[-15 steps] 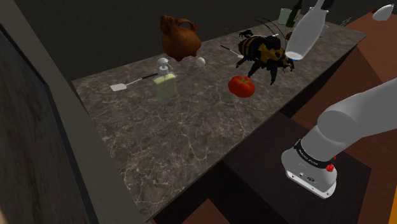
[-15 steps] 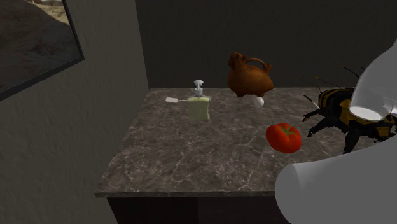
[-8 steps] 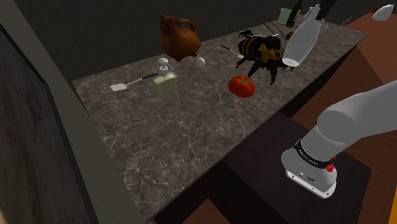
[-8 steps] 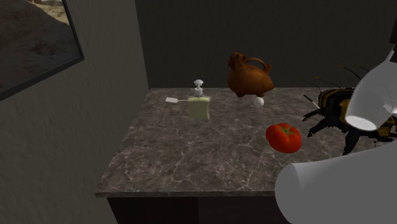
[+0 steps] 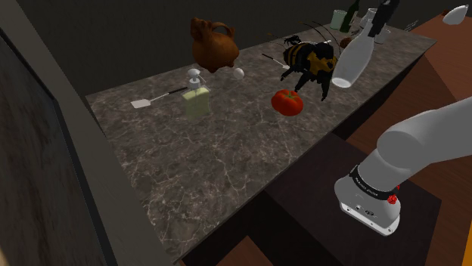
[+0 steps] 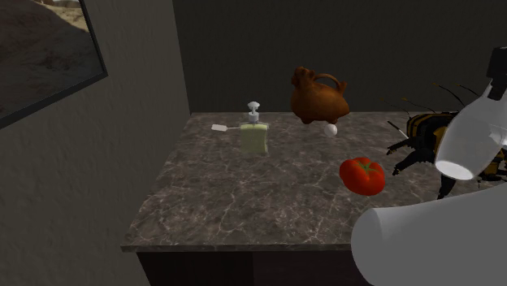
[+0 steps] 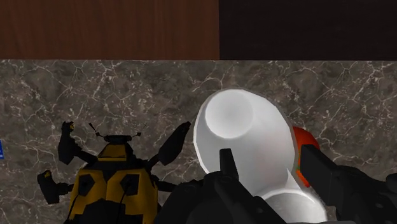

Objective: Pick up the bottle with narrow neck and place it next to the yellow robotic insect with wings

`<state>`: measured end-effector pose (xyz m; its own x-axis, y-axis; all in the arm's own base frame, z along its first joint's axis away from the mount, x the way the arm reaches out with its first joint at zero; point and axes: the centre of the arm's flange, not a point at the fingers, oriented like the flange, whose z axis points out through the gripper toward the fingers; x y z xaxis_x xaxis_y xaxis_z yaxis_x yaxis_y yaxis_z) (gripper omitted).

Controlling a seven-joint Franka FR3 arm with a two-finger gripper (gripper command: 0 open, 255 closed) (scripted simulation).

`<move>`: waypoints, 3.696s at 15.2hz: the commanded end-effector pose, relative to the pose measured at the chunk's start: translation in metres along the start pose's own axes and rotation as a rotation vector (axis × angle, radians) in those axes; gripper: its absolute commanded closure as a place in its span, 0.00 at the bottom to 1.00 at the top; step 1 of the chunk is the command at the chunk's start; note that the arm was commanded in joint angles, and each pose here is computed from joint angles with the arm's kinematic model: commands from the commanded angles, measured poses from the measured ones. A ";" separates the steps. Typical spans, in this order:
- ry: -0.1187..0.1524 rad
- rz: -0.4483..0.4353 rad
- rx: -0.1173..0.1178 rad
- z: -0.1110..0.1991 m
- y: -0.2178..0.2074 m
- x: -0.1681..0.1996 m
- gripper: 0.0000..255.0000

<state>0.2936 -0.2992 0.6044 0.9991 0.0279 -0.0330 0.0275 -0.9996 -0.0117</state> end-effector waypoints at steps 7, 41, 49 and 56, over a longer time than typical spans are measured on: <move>0.001 0.000 0.000 0.042 -0.001 0.002 1.00; 0.001 0.000 0.000 0.168 0.001 0.006 0.00; 0.001 0.000 0.000 0.118 0.001 0.006 0.00; 0.001 0.000 0.000 0.118 0.001 0.006 0.00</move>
<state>0.2955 -0.2984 0.4863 0.9991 0.0279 -0.0321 0.0275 -0.9996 -0.0112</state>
